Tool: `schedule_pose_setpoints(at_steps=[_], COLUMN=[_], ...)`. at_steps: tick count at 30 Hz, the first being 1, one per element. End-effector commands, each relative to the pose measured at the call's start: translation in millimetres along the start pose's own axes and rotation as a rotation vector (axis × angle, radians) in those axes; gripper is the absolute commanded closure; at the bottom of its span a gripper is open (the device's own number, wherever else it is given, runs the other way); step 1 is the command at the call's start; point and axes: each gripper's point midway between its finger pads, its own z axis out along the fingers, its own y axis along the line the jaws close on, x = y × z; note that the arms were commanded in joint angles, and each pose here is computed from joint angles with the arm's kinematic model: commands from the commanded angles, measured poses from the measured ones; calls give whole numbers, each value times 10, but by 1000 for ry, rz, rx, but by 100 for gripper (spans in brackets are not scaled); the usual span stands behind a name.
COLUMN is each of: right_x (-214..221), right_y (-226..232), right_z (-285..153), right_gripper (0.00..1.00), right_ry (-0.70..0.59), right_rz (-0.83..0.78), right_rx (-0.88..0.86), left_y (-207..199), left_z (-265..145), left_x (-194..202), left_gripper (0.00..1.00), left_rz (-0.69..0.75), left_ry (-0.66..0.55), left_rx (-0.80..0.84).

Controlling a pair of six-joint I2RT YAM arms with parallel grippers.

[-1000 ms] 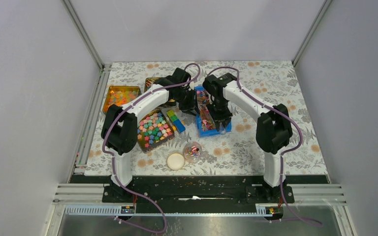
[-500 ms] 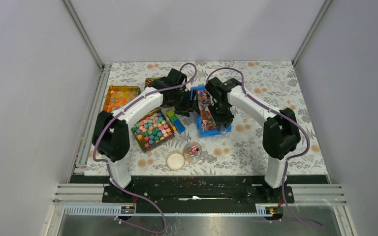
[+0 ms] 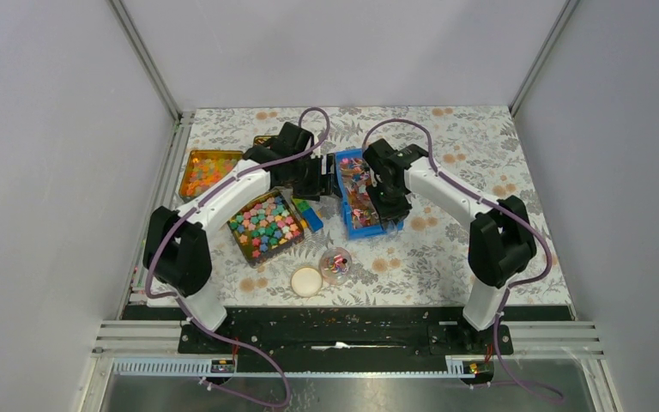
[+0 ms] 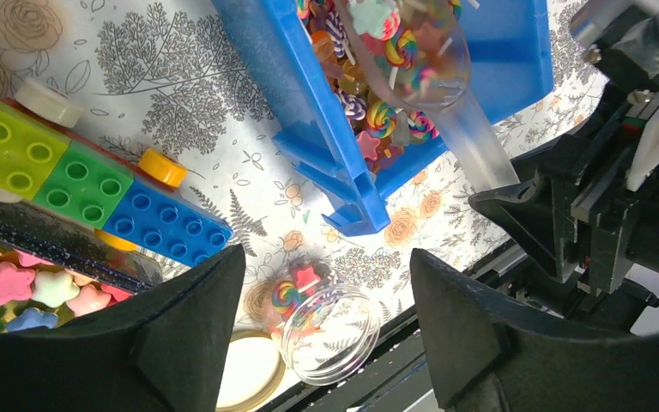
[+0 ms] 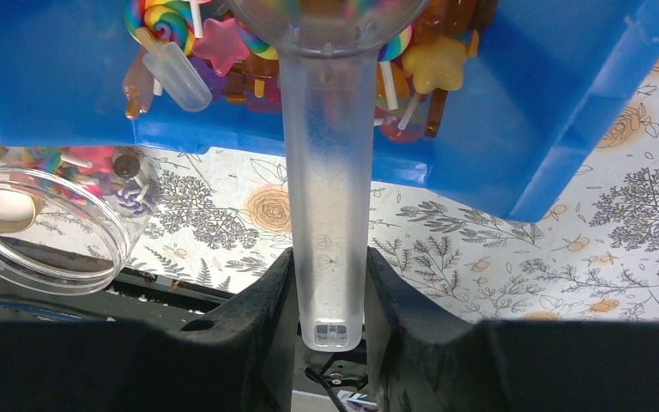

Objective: Pack the candies
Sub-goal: Scoop the fake candies from the storage box.

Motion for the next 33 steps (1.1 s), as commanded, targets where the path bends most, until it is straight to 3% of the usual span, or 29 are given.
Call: schedule_pose_setpoints(at_steps=[1,17,33], right_x=[-64,191,481], right_y=[-44,61,81], right_z=[-162,-218,-325], right_gripper=[100,100,100], right_ry=[-89,-93,-113], right_rz=[-12,-45,-41], right_rx=[24,29,55], left_y=[-87,-10,85], left_z=[-178,-319,-467], left_x=[-171,-4,263], left_gripper=[27,2,1], left_rz=[10,-27,-87], left_ry=[-105,-146,-176], left_rx=[20,8,7])
